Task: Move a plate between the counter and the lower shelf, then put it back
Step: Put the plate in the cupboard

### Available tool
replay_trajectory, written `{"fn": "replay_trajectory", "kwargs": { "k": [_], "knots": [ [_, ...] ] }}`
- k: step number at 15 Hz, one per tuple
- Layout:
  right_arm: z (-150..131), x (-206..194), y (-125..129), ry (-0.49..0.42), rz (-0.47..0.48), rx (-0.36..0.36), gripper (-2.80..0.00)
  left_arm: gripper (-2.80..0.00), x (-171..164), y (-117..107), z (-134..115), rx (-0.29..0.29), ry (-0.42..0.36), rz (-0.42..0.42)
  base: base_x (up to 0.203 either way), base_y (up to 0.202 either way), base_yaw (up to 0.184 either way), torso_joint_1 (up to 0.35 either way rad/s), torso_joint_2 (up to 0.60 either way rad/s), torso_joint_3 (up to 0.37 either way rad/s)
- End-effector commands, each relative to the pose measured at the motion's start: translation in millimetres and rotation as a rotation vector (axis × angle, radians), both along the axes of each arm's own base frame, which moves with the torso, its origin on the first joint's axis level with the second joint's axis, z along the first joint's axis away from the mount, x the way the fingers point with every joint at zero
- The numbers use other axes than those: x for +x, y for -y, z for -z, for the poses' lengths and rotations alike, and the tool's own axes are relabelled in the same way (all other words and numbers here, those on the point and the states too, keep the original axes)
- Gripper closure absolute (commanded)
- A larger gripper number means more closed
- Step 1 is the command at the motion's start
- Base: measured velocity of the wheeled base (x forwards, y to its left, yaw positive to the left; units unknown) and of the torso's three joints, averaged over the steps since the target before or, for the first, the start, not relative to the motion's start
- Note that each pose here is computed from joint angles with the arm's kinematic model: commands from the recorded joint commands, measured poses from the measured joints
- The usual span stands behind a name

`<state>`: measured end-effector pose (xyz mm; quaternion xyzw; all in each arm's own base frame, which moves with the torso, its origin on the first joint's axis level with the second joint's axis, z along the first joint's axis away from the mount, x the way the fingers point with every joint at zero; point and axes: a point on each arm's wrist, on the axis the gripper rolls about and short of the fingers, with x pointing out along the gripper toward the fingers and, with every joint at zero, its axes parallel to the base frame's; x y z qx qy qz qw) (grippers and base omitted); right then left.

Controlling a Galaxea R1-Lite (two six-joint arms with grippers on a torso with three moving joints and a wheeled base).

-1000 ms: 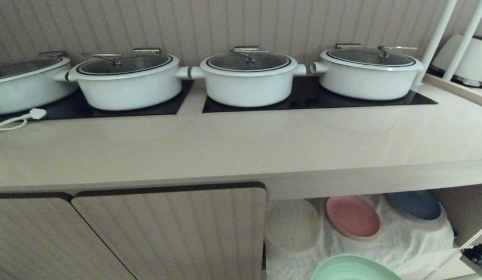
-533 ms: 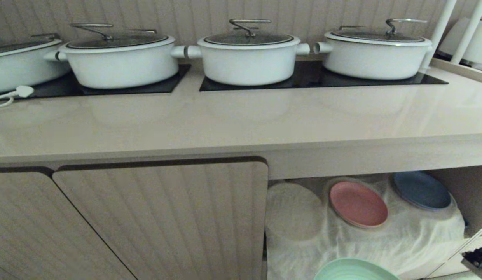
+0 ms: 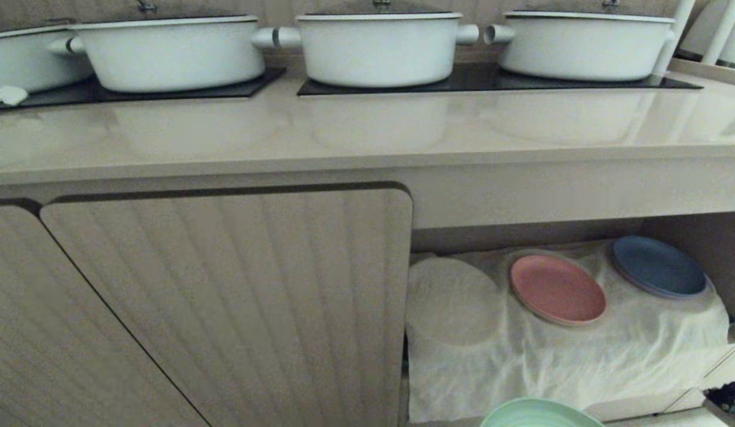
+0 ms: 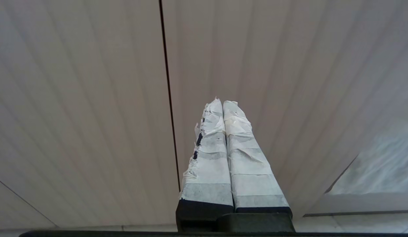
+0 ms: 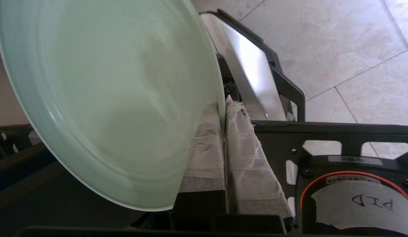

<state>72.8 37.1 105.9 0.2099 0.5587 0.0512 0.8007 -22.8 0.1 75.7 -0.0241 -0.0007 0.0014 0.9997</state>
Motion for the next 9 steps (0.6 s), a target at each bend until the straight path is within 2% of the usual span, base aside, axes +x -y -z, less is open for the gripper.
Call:
{"fn": "replay_trajectory", "kwargs": {
  "k": [1,6,9],
  "knots": [
    [0.8,-0.7,0.3,-0.007,0.003,0.001,0.0,0.0,0.0,0.0,0.0,-0.001,0.0,0.0,0.0,0.0,0.0,-0.151,0.45,0.288],
    [3.6,-2.4,1.0,-0.019,0.001,-0.005,0.0,0.0,0.0,0.0,0.0,-0.001,0.0,0.0,0.0,0.0,0.0,-0.126,0.43,0.303],
    [3.6,-2.5,1.1,-0.018,0.001,-0.005,0.0,0.0,0.0,0.0,0.0,-0.001,0.0,0.0,0.0,0.0,0.0,-0.027,0.12,0.092]
  ]
}}
